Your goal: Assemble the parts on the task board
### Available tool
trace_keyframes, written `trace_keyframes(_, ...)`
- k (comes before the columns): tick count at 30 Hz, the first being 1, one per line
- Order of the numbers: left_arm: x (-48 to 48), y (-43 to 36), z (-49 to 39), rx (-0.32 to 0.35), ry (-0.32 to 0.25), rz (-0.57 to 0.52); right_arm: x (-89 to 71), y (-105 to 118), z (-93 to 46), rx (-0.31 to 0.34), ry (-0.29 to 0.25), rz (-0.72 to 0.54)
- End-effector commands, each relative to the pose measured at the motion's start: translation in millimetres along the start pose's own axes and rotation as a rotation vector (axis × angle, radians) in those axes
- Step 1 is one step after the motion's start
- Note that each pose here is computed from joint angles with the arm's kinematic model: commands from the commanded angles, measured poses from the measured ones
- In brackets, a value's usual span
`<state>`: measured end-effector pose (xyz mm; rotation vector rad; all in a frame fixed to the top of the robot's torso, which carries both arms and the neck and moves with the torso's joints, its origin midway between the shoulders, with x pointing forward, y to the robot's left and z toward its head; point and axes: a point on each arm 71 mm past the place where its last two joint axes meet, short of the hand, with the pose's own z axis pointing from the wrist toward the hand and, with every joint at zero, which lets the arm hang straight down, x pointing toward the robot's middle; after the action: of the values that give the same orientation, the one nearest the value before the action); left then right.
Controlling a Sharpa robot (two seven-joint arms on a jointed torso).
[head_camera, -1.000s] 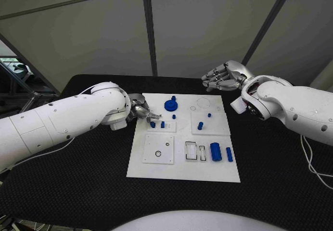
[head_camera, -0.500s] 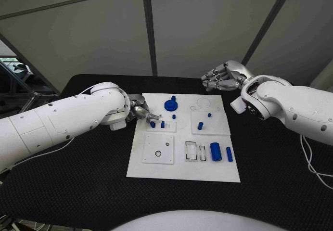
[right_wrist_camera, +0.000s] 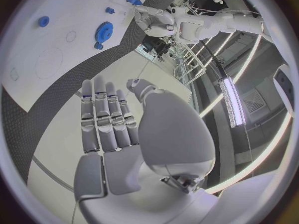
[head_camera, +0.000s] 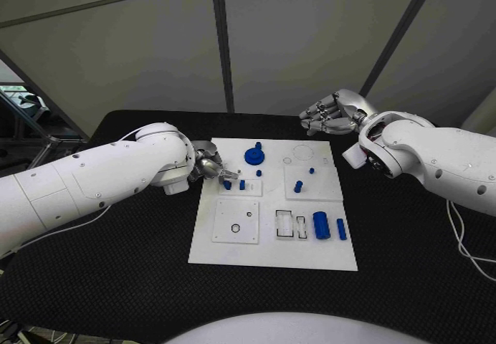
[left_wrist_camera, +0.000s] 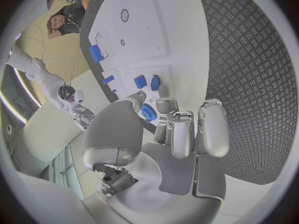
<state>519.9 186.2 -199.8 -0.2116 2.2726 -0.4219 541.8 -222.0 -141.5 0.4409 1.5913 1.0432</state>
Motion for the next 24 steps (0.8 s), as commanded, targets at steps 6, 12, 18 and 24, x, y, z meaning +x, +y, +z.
trace_keyframes(6,1.4,-2.2,-0.8,0.003,0.012,0.002,0.1,1.8,0.6,-0.010,0.005,0.000)
trace_keyframes(12,1.8,-2.9,-1.1,0.005,0.013,0.003,0.3,1.8,0.7,-0.010,0.005,0.000)
trace_keyframes(18,2.1,-3.2,-1.4,0.006,0.013,0.003,0.6,1.9,1.0,-0.010,0.006,0.000)
trace_keyframes(24,2.1,-3.5,-1.4,0.007,0.012,0.002,0.8,1.9,1.2,-0.010,0.007,0.000)
